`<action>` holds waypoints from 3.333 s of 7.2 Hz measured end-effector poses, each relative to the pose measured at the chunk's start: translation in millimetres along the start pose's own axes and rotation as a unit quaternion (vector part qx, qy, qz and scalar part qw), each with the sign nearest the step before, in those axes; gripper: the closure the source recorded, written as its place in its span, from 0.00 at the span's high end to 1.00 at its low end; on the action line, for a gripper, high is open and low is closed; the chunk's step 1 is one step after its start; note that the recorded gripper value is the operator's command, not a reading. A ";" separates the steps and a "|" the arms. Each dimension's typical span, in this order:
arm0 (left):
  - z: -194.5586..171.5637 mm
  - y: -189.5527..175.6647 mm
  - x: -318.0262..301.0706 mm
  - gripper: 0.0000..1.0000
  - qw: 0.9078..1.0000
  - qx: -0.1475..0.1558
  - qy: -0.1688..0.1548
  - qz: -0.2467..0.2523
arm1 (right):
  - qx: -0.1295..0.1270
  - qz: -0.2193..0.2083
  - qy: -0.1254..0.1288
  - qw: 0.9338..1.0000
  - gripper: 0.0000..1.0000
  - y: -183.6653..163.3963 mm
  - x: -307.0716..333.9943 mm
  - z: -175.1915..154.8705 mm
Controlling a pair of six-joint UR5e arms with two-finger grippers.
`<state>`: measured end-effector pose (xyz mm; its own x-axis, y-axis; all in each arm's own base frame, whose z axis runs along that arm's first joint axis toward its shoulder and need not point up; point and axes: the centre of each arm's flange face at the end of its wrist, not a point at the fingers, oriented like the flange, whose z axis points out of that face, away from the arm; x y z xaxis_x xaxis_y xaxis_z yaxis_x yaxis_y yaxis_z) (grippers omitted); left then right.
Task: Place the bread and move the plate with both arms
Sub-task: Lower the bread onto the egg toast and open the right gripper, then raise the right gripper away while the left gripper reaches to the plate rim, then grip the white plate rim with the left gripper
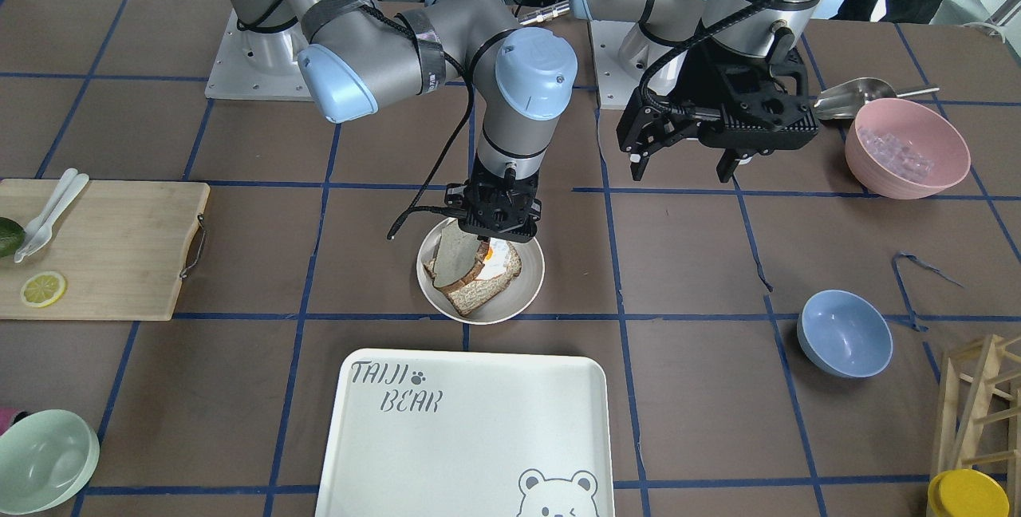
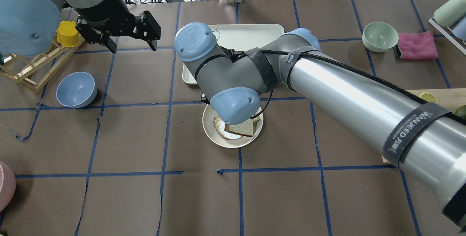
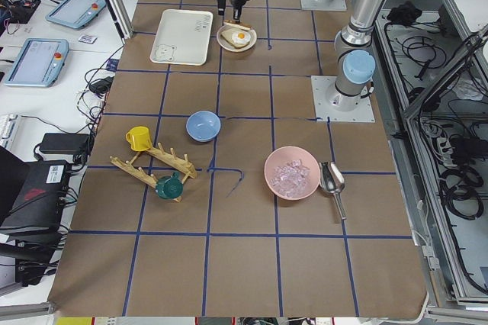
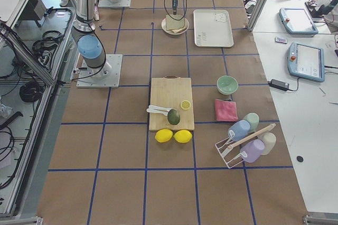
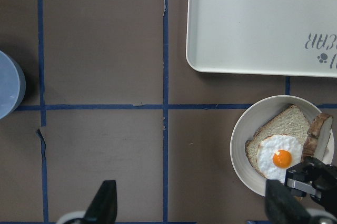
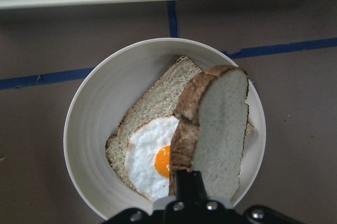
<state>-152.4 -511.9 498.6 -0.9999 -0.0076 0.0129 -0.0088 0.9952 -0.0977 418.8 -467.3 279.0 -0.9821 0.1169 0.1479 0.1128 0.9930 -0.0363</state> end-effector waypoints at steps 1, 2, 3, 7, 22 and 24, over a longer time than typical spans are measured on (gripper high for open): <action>0.1 0.0 0.0 1.00 1.000 0.000 0.000 0.000 | 0.001 0.001 -0.002 1.000 0.55 0.9 -0.4 4.4; 0.2 -0.1 0.0 1.00 1.000 0.000 0.000 0.000 | 0.002 0.004 -0.010 1.000 0.64 0.9 -2.0 5.4; 0.3 -0.2 0.0 1.00 1.000 0.000 0.000 0.000 | 0.000 0.009 -0.022 1.000 0.65 1.4 -3.8 3.4; 10.3 0.8 0.0 1.00 1.000 -0.007 0.000 -0.005 | 0.009 -0.003 -0.069 0.998 0.81 -13.8 25.9 -40.8; 308.0 66.8 83.7 0.00 0.991 -0.097 0.030 -0.091 | 0.021 -0.128 -0.090 0.988 1.00 -60.0 318.9 -173.9; 308.2 66.7 84.3 0.00 0.991 -0.097 0.031 -0.091 | 0.020 -0.123 -0.090 0.988 1.00 -61.6 324.1 -172.9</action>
<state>-240.9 -476.4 186.5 -0.9791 -0.1892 0.0746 -0.1809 0.9778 0.1056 119.7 -487.2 500.1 -0.9904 -0.1367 -0.0208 -0.1352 0.9890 -0.0601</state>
